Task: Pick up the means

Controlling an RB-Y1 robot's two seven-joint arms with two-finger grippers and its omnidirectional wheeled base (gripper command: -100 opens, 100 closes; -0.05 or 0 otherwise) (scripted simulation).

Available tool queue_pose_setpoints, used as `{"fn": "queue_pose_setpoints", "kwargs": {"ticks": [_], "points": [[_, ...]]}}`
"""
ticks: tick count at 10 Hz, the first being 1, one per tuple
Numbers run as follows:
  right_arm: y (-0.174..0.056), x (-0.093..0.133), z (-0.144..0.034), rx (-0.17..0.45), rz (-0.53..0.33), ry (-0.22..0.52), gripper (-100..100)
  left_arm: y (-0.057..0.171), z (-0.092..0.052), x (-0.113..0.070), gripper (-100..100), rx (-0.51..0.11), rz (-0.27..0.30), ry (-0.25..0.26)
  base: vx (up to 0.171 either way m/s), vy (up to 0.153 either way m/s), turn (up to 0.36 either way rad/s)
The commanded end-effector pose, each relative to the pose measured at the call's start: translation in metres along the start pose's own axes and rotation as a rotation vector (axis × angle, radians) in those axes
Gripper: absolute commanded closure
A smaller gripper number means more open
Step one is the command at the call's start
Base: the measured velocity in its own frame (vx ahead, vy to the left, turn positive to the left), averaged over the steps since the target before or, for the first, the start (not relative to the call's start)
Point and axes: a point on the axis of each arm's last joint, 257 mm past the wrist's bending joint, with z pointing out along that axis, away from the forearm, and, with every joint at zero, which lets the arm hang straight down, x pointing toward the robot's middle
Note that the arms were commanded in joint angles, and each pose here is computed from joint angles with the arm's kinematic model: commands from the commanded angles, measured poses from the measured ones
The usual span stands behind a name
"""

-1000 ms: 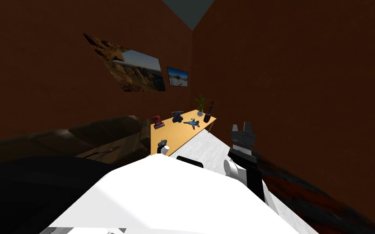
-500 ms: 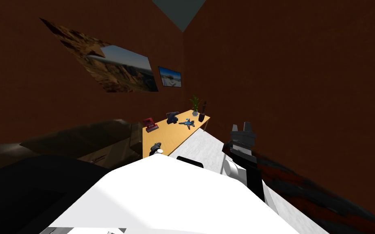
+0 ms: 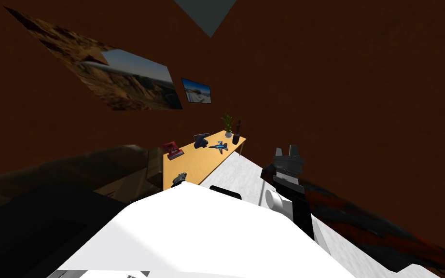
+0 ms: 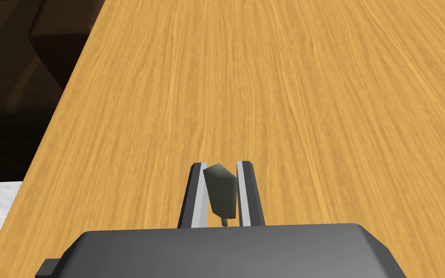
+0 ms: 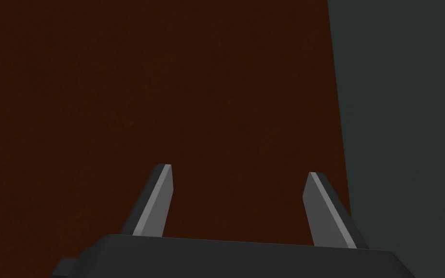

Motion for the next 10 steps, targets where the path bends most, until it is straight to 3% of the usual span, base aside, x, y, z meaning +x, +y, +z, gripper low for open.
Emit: {"fn": "queue_pose_setpoints", "kwargs": {"ticks": [1, 3, 5, 6, 7, 9, 10], "points": [[0.0, 0.0, 0.0, 0.0, 0.0, 0.0, 0, -0.022, 0.0, 0.005, 100, 0.013, -0.014, -0.002, 0.029, -0.064, -0.255], [0.0, 0.0, 0.0, 0.0, 0.0, 0.0, 0, -0.035, -0.003, 0.004, 100, 0.026, -0.011, -0.002, 0.037, -0.038, -0.059], [0.0, 0.0, 0.0, 0.0, 0.0, 0.0, 0, -0.066, -0.005, 0.008, 100, 0.046, -0.024, -0.002, 0.04, -0.045, -0.198], [0.0, 0.0, 0.0, 0.0, 0.0, 0.0, 0, -0.078, -0.004, 0.02, 100, 0.042, -0.044, 0.011, 0.058, -0.071, -0.229], [0.0, 0.0, 0.0, 0.0, 0.0, 0.0, 0, -0.094, -0.009, 0.013, 100, 0.063, -0.037, -0.003, 0.044, -0.058, -0.129], [0.0, 0.0, 0.0, 0.0, 0.0, 0.0, 0, -0.089, -0.008, 0.011, 100, 0.059, -0.04, 0.0, 0.008, -0.015, 0.011], [0.0, 0.0, 0.0, 0.0, 0.0, 0.0, 0, -0.09, -0.008, 0.011, 0, 0.06, -0.04, -0.001, 0.0, 0.0, 0.0]]}}
